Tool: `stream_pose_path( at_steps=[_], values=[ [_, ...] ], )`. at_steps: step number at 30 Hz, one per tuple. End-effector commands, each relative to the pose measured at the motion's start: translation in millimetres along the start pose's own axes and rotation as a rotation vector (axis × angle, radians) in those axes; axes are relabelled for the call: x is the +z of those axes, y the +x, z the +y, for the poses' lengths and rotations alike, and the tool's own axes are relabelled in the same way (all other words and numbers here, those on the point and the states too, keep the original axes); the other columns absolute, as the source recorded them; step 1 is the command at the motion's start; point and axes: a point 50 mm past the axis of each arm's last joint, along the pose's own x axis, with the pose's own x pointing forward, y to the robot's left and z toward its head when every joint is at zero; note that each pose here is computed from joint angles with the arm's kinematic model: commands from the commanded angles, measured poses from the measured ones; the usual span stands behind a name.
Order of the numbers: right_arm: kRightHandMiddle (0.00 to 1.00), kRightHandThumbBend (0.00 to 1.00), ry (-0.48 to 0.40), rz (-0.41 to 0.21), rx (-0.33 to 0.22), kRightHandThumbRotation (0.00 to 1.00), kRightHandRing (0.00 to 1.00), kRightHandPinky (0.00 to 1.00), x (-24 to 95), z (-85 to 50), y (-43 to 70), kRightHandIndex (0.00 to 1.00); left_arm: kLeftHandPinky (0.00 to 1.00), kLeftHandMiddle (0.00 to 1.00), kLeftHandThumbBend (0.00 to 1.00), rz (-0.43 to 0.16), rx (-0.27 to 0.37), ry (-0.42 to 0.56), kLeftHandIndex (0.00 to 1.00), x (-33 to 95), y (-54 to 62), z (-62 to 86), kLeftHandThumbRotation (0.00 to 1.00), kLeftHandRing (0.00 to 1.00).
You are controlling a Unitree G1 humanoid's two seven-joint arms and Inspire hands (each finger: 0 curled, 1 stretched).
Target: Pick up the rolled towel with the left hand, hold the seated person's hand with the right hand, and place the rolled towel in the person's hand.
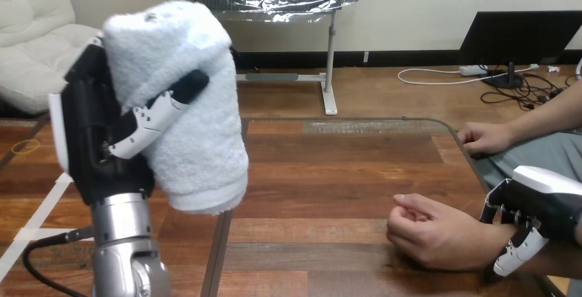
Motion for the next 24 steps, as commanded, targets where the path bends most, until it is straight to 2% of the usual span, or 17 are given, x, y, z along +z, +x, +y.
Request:
stream_pose_path(
  at_steps=[1,4,16,24],
  values=[
    [0.4,0.88,0.05,-0.05,-0.048,0.0,0.31,0.22,4.2,-6.5,-2.5,0.52,0.21,0.35,0.55,-0.066,-0.046,-0.042,0.39,3.6,17.7,-14.2,0.0,0.28],
    [0.4,0.87,0.052,-0.061,-0.069,0.0,0.3,0.21,5.8,-11.4,-4.2,0.52,0.21,0.35,0.55,-0.054,-0.051,-0.043,0.39,0.1,18.8,-15.0,0.0,0.28],
    [0.45,0.89,0.053,-0.107,-0.149,0.0,0.36,0.27,12.9,-28.2,-8.8,0.52,0.22,0.35,0.56,-0.006,-0.068,-0.042,0.39,-12.8,24.0,-19.6,0.0,0.28],
    [0.45,0.89,0.065,-0.137,-0.179,0.0,0.37,0.29,17.8,-37.2,-10.2,0.52,0.21,0.35,0.55,0.007,-0.084,-0.03,0.39,-21.6,29.2,-23.4,0.0,0.27]
  ],
)
